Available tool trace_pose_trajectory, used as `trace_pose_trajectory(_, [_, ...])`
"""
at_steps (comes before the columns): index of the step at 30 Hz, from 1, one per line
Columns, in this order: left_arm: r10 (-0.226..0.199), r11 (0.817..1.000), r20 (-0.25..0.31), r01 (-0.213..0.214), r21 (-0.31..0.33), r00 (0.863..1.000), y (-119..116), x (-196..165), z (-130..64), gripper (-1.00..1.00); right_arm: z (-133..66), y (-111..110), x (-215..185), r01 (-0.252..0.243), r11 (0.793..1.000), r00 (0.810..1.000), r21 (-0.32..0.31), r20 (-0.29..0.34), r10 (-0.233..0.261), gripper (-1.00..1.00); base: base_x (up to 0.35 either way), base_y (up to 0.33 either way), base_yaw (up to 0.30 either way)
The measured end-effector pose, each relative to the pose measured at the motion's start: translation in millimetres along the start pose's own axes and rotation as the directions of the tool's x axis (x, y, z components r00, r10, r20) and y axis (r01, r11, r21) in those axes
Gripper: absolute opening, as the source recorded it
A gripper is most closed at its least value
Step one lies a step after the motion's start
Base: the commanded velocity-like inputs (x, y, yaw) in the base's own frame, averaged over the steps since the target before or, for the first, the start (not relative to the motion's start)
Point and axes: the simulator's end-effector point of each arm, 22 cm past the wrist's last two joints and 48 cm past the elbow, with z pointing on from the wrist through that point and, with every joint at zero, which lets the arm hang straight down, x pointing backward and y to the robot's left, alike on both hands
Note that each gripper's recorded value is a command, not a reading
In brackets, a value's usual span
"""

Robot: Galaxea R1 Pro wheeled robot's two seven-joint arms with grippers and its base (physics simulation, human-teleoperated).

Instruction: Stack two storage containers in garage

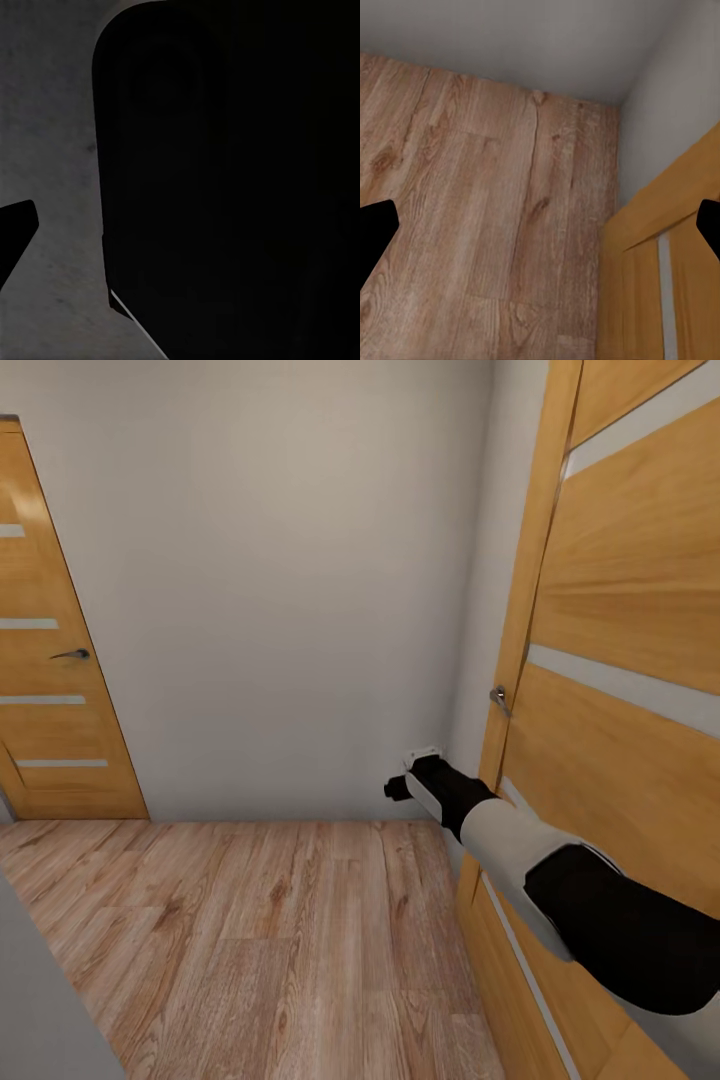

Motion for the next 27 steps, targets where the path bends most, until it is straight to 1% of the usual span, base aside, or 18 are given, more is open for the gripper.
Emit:
trace_pose_trajectory(7, [0.000,1.000,0.000,0.000,0.000,1.000,0,0,0.0,1.00,2.1,3,6,0.001,1.000,1.000,-0.009,-0.009,-0.001,1.00,0.000,0.000,0.000])
trace_pose_trajectory(13, [0.000,1.000,0.000,0.000,-0.001,1.000,1,0,0.0,1.00,7.3,6,24,0.003,1.000,0.999,-0.014,-0.032,-0.004,1.00,0.000,0.000,0.000])
trace_pose_trajectory(16, [0.000,1.000,0.000,0.000,-0.001,1.000,1,0,0.0,1.00,11.3,9,37,0.004,1.000,0.999,-0.017,-0.046,-0.005,1.00,0.000,0.000,0.000])
trace_pose_trajectory(17, [0.000,1.000,0.000,0.000,0.000,1.000,0,0,0.0,1.00,16.0,12,52,0.003,1.000,0.998,-0.021,-0.057,-0.004,1.00,0.000,0.000,0.000])
trace_pose_trajectory(20, [0.000,1.000,0.000,0.000,0.001,1.000,0,0,0.0,1.00,17.8,13,59,0.005,1.000,0.998,-0.022,-0.062,-0.007,1.00,0.000,0.000,0.000])
trace_pose_trajectory(21, [0.000,1.000,0.000,0.000,0.000,1.000,1,0,0.0,1.00,20.3,12,68,0.004,1.000,0.997,-0.019,-0.079,-0.006,1.00,0.000,0.000,0.000])
trace_pose_trajectory(22, [-0.001,1.000,0.000,0.001,-0.001,1.000,1,0,0.0,1.00,23.8,9,84,0.001,1.000,0.994,-0.019,-0.112,-0.004,1.00,0.000,0.000,0.000])
trace_pose_trajectory(23, [-0.001,1.000,0.000,0.001,0.000,1.000,0,0,0.0,1.00,32.7,19,142,-0.014,0.996,0.977,-0.086,-0.211,-0.004,1.00,0.000,0.000,0.000])
trace_pose_trajectory(24, [-0.001,1.000,0.000,0.001,-0.001,1.000,1,0,0.0,1.00,46.1,40,230,0.016,0.991,0.974,-0.136,-0.222,-0.047,1.00,0.000,0.000,0.000])
trace_pose_trajectory(25, [-0.001,1.000,0.000,0.001,-0.001,1.000,1,0,0.0,1.00,34.2,67,357,-0.009,0.985,0.927,-0.172,-0.370,-0.056,1.00,0.000,0.000,0.000])
trace_pose_trajectory(26, [-0.001,1.000,0.000,0.001,-0.001,1.000,1,0,0.0,1.00,19.9,80,421,-0.019,0.982,0.896,-0.188,-0.440,-0.067,1.00,0.000,0.000,0.000])
trace_pose_trajectory(27, [-0.001,1.000,0.000,0.001,-0.001,1.000,1,0,0.0,1.00,21.5,76,420,-0.010,0.983,0.900,-0.184,-0.430,-0.072,1.00,0.000,0.000,0.000])
